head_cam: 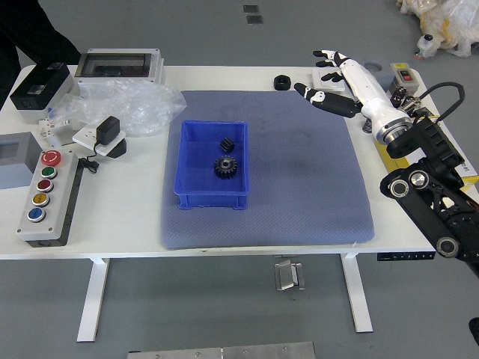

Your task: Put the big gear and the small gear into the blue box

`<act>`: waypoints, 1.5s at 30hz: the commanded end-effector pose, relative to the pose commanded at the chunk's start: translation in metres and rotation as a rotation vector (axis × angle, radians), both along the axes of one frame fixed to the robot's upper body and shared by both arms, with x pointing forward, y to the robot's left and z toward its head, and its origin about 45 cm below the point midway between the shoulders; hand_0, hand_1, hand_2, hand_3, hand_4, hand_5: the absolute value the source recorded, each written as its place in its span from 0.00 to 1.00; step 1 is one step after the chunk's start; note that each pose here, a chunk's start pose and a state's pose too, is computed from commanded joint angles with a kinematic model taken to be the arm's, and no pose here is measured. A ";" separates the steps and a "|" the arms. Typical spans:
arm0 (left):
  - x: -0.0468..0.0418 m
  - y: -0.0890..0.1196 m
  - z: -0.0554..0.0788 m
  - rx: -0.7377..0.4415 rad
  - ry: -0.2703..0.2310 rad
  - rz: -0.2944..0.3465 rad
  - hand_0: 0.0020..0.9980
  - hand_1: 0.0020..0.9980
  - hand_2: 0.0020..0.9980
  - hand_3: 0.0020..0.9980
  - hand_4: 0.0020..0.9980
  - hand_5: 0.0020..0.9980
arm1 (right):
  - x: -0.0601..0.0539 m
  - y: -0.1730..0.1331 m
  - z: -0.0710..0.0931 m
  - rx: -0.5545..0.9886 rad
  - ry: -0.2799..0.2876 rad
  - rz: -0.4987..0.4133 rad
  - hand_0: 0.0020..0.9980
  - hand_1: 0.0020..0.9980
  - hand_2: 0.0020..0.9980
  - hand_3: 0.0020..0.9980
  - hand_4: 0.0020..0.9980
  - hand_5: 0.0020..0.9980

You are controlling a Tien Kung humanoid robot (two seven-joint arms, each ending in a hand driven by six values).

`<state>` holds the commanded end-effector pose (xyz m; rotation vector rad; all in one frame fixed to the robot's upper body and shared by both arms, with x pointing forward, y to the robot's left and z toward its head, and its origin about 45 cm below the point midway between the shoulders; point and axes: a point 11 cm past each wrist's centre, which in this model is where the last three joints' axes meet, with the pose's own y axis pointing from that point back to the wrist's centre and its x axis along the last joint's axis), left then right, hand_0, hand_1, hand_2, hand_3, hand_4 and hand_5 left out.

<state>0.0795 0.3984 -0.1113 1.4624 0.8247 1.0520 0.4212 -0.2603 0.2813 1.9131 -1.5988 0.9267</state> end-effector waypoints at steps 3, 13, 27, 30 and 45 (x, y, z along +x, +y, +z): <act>-0.0001 0.000 0.000 0.001 -0.001 0.001 0.85 0.82 0.79 0.82 0.66 0.31 | -0.002 -0.006 -0.002 0.068 0.012 -0.004 0.76 0.74 0.86 0.92 0.83 0.57; 0.0006 0.000 0.000 -0.001 -0.005 0.004 0.85 0.82 0.79 0.82 0.66 0.31 | -0.011 -0.023 -0.011 0.316 0.043 -0.011 0.78 0.76 0.87 0.92 0.82 0.57; 0.0023 -0.002 0.000 -0.004 -0.012 0.005 0.85 0.82 0.79 0.82 0.66 0.31 | -0.023 -0.039 -0.014 0.649 0.059 -0.007 0.80 0.77 0.87 0.92 0.79 0.55; 0.0015 -0.002 0.000 -0.005 -0.011 0.005 0.85 0.82 0.79 0.82 0.66 0.31 | -0.026 -0.042 -0.015 0.695 0.058 -0.007 0.80 0.77 0.87 0.91 0.79 0.55; 0.0005 -0.003 -0.001 -0.005 -0.009 0.005 0.85 0.82 0.79 0.82 0.66 0.31 | -0.033 -0.052 -0.026 0.821 0.086 -0.009 0.80 0.77 0.87 0.90 0.78 0.55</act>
